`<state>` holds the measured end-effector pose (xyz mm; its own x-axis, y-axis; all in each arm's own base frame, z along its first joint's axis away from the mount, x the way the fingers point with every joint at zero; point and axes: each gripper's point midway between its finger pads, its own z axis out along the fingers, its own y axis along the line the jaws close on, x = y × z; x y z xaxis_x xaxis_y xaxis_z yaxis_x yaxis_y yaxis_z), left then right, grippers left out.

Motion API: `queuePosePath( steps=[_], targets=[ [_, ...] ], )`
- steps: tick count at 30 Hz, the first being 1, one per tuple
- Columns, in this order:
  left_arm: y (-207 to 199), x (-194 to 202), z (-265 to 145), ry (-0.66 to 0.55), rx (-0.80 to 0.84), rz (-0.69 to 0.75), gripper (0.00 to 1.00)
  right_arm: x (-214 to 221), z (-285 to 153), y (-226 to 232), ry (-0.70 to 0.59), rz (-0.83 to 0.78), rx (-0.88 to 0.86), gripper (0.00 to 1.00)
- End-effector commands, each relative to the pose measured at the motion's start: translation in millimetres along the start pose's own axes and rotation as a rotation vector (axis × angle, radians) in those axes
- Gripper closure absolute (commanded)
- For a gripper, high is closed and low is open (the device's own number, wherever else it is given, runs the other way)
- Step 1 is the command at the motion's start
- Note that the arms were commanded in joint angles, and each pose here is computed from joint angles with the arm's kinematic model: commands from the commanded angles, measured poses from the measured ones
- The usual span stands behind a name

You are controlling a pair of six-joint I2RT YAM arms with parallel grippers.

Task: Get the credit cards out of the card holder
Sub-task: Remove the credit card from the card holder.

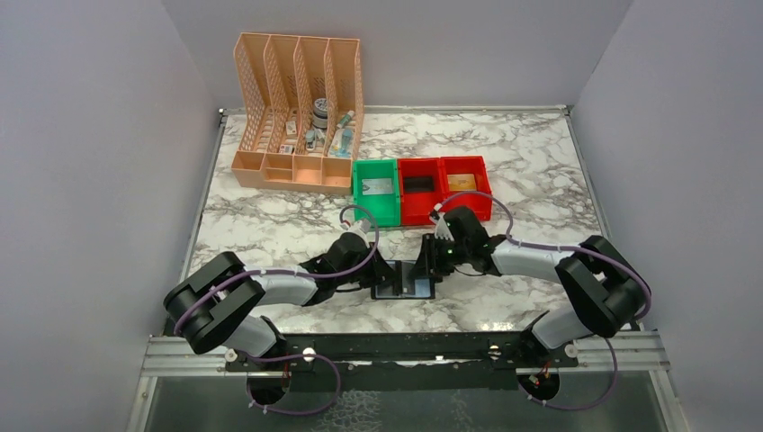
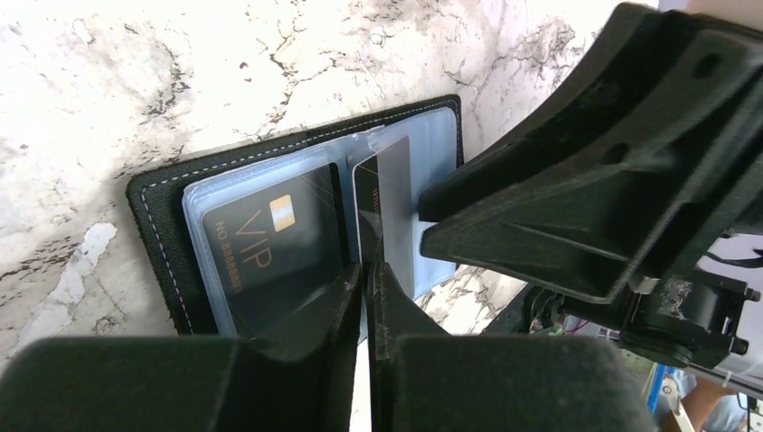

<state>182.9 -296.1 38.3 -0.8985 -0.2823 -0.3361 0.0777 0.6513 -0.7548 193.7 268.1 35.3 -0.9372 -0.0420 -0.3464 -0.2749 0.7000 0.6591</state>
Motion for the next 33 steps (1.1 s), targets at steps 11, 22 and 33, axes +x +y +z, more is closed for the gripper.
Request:
queuePosePath(
  steps=[11,22,33],
  targets=[
    [-11,5,8,0.061,0.041,0.018,0.80,15,8,-53,0.004,0.108,0.231,0.72],
    [-9,3,8,0.050,0.036,0.022,1.00,4,2,-46,-0.058,0.084,0.209,0.72],
    [-16,7,10,0.100,0.069,0.045,0.83,12,7,-56,-0.048,0.141,0.238,0.74]
  ],
)
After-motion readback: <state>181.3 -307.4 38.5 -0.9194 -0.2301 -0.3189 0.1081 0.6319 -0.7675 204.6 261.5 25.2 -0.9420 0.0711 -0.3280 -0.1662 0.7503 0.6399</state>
